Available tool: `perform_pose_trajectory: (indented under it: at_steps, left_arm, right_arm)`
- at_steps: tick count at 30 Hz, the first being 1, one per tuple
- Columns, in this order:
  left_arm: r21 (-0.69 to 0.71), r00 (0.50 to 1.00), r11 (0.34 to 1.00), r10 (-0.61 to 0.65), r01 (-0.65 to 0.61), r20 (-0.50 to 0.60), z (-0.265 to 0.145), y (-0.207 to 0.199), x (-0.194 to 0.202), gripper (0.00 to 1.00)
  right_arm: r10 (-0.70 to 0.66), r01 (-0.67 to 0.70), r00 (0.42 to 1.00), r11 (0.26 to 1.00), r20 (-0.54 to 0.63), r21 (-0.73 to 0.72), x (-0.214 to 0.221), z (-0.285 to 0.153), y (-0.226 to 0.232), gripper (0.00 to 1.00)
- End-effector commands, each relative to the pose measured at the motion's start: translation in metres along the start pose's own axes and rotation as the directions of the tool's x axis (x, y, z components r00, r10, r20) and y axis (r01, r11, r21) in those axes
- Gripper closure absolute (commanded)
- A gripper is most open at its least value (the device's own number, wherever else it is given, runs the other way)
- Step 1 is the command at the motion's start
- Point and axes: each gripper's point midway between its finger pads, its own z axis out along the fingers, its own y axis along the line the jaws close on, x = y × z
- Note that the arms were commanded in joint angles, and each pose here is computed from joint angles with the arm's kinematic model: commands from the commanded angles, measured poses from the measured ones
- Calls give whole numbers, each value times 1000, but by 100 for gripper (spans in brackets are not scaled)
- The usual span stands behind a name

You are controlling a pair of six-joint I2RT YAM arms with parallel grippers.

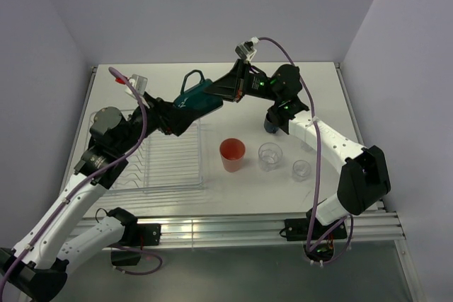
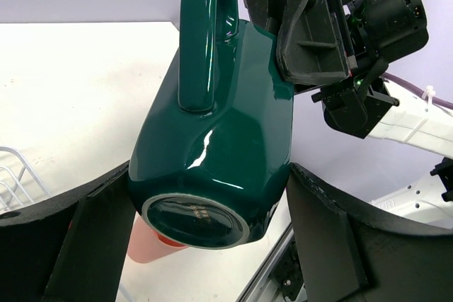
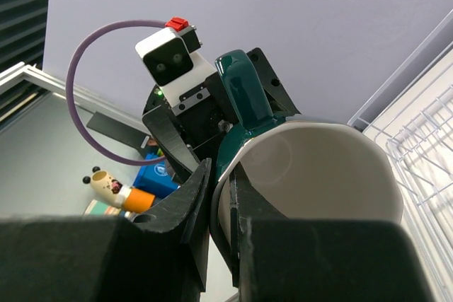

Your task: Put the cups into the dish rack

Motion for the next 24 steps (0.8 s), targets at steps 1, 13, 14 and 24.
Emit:
perform_pose_trajectory:
  at_steps: [1,13,14,24]
  left_arm:
    - [167,988,985,19,-44,151,-2,-44,-44,45]
    - [179,991,982,31,-54,128,-8,-56,-51,100]
    - [172,990,983,36,-59,133,-10,-56,-53,100]
    - [114,989,992,37,-54,144,-15,-48,-55,100]
  right_arm:
    - [-51,50,999,998,-14,-28,6,3,6,100]
    - [-12,11,1000,998,11,66,-2,4,-26,85]
    - [-28,26,999,996,22,81,-4,4,-30,81]
    - [-64,48,996,974,66,223,-14,-1,-56,52]
